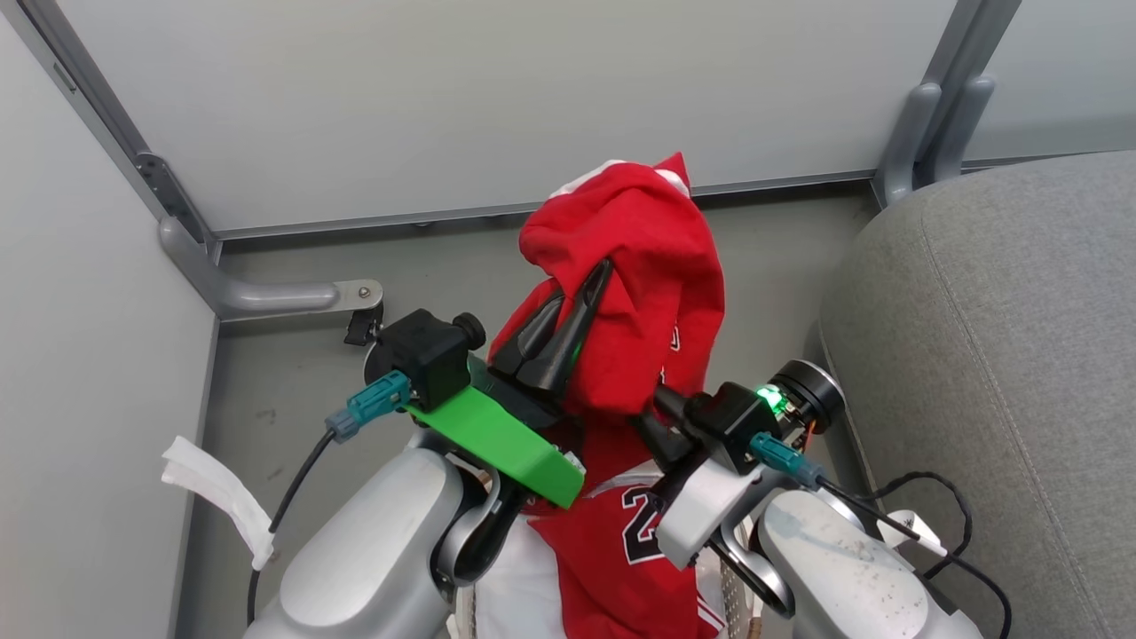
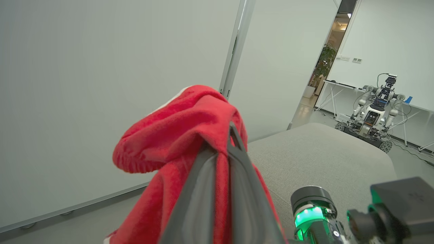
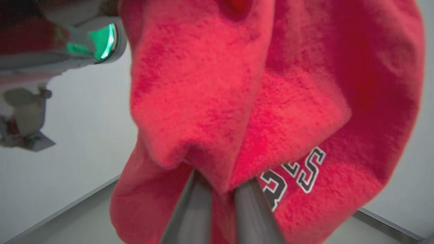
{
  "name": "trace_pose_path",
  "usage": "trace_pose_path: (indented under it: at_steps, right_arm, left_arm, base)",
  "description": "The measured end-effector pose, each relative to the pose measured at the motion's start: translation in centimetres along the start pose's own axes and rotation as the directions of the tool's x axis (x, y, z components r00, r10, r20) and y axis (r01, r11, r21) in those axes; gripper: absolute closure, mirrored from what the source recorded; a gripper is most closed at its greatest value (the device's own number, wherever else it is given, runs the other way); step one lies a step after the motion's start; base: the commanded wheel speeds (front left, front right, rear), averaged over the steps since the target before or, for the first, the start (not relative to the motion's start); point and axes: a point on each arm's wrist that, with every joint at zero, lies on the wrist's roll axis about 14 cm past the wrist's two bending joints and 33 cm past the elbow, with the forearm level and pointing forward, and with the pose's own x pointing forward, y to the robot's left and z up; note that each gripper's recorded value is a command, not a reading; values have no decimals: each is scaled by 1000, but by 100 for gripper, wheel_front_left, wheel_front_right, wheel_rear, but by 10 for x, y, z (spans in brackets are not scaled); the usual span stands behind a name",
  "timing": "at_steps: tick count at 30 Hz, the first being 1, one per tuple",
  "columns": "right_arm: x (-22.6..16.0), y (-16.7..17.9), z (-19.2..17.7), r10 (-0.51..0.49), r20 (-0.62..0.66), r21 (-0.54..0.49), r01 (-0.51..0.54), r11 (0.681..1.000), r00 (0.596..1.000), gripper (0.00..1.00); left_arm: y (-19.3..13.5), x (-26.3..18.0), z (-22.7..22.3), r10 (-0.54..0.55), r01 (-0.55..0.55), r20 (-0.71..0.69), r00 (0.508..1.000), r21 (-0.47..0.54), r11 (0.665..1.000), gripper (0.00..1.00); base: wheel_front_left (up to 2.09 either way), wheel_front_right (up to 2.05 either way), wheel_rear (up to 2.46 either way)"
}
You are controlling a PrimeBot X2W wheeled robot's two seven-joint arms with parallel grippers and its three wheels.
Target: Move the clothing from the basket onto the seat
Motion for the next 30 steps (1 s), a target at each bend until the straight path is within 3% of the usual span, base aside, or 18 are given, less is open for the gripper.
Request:
trace_pose_path:
  at_steps: [3, 4, 5, 11, 18, 22, 30]
  right_arm:
    - [0, -6, 5, -18, 15, 4, 18, 1000, 1000, 100]
    - [-1, -9, 7, -29, 22, 4, 29, 1000, 999, 100]
    - [-1, -12, 8, -39, 27, 6, 39, 999, 999, 100]
    - [-14, -33, 14, -120, 49, 11, 120, 993, 992, 100]
    - [-36, -59, 16, -218, 55, -5, 219, 976, 974, 100]
    - [-61, -87, 18, -327, 59, -3, 327, 945, 943, 100]
    - [-113, -141, 37, -519, 108, -34, 525, 851, 848, 100]
  left_arm:
    - [2, 0, 1, 3, -3, 1, 1000, 1, 1000, 100]
    - [3, 1, 2, 6, -6, 6, 1000, 3, 1000, 36]
    - [5, 1, 2, 9, -9, 7, 1000, 8, 1000, 0]
    - [12, 4, 0, 15, -15, 1, 1000, 57, 998, 0]
    - [5, 4, -33, -29, 35, -93, 995, 70, 997, 0]
    - [-2, 7, -48, -52, 58, -125, 991, 44, 997, 0]
    - [-22, 16, -80, -140, 144, -198, 970, 10, 989, 0]
  base:
    - [0, 0, 0]
    - [0, 0, 0]
    - [0, 0, 0]
    - [0, 0, 0]
    - [0, 0, 0]
    - [0, 0, 0]
    - [0, 0, 0]
